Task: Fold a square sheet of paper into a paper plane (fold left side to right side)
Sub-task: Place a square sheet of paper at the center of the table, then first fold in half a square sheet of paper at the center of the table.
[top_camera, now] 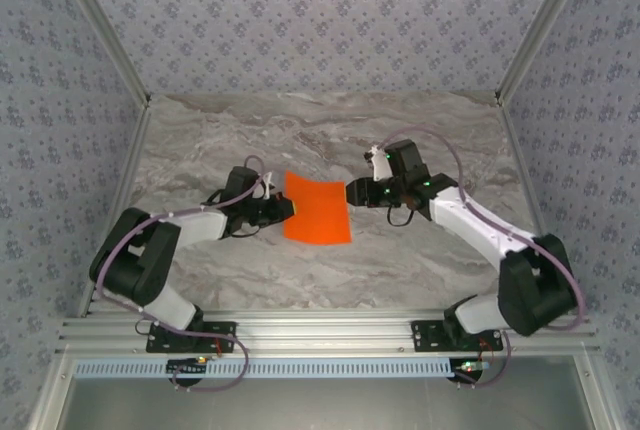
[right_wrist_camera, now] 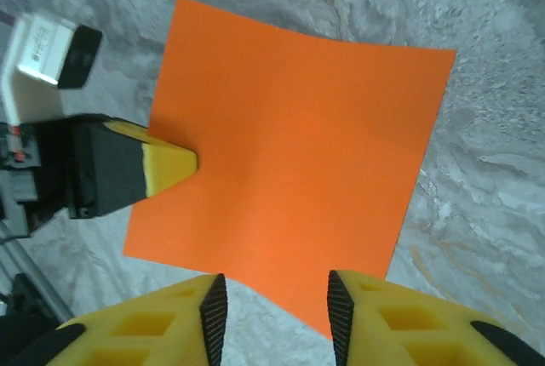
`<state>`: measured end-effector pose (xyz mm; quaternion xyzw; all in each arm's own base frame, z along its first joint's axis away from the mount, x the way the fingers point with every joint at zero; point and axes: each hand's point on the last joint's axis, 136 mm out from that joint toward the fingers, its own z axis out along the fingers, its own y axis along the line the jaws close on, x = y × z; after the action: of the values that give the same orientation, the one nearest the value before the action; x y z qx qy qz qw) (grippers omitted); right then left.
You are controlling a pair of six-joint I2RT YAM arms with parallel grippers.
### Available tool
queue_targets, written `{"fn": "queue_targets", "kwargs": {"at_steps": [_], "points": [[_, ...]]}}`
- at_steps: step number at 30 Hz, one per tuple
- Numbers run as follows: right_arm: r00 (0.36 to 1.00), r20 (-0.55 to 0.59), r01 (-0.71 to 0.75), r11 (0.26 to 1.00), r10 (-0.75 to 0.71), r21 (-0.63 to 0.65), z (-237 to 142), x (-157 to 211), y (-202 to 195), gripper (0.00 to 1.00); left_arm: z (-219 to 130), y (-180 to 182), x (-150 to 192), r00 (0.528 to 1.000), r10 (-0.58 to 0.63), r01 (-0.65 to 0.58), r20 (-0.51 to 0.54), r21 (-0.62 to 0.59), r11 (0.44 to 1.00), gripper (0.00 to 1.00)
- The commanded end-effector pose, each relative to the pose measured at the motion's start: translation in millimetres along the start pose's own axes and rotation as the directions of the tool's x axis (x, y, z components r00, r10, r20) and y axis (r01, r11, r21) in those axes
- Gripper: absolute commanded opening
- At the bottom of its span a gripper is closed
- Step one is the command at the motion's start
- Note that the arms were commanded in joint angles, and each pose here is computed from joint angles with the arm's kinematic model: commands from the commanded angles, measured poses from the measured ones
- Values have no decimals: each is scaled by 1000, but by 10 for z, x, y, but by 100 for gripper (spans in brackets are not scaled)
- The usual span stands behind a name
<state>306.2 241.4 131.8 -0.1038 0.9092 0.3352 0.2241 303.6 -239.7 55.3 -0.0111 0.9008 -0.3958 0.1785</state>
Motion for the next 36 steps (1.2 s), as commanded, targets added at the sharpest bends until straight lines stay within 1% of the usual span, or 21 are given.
{"fn": "queue_targets", "kwargs": {"at_steps": [1, 4, 8, 10, 12, 15, 20, 23, 28, 32, 36], "points": [[999, 17, -47, 997, 48, -56, 271, -54, 7, 27, 37, -17, -126, 998, 57, -57, 5, -25, 998, 0], [996, -31, -87, 996, 86, -20, 537, 32, -155, 21, 62, -10, -121, 998, 56, -57, -8, -29, 998, 0], [988, -94, -116, 992, 119, 45, 786, 171, -353, 19, 40, -32, -119, 998, 58, -58, -12, -30, 998, 0], [982, -126, -127, 987, 139, 99, 851, 262, -474, 20, 22, -56, -126, 998, 57, -57, -13, -26, 998, 3], [977, -150, -130, 983, 150, 133, 892, 338, -550, 19, 5, -94, -128, 998, 58, -58, -13, -15, 998, 8], [969, -187, -128, 976, 161, 178, 931, 467, -645, 19, -29, -202, -144, 998, 60, -59, -10, 29, 998, 24], [963, -219, -101, 966, 155, 238, 913, 603, -744, 19, -45, -548, -220, 999, 50, -52, 16, 173, 984, 47], [963, -217, -106, 967, 158, 233, 908, 637, -753, 20, -6, -735, -248, 998, 58, -61, 22, 230, 971, 55], [965, -195, -142, 976, 173, 163, 926, 610, -684, 20, 134, -913, -224, 997, 72, -71, 9, 277, 958, 69], [971, -163, -160, 982, 174, 98, 904, 497, -600, 21, 241, -915, -200, 998, 67, -62, -7, 281, 958, 71], [981, -104, -157, 986, 161, 46, 777, 282, -513, 23, 311, -884, -166, 998, 60, -52, -18, 278, 959, 70]]}}
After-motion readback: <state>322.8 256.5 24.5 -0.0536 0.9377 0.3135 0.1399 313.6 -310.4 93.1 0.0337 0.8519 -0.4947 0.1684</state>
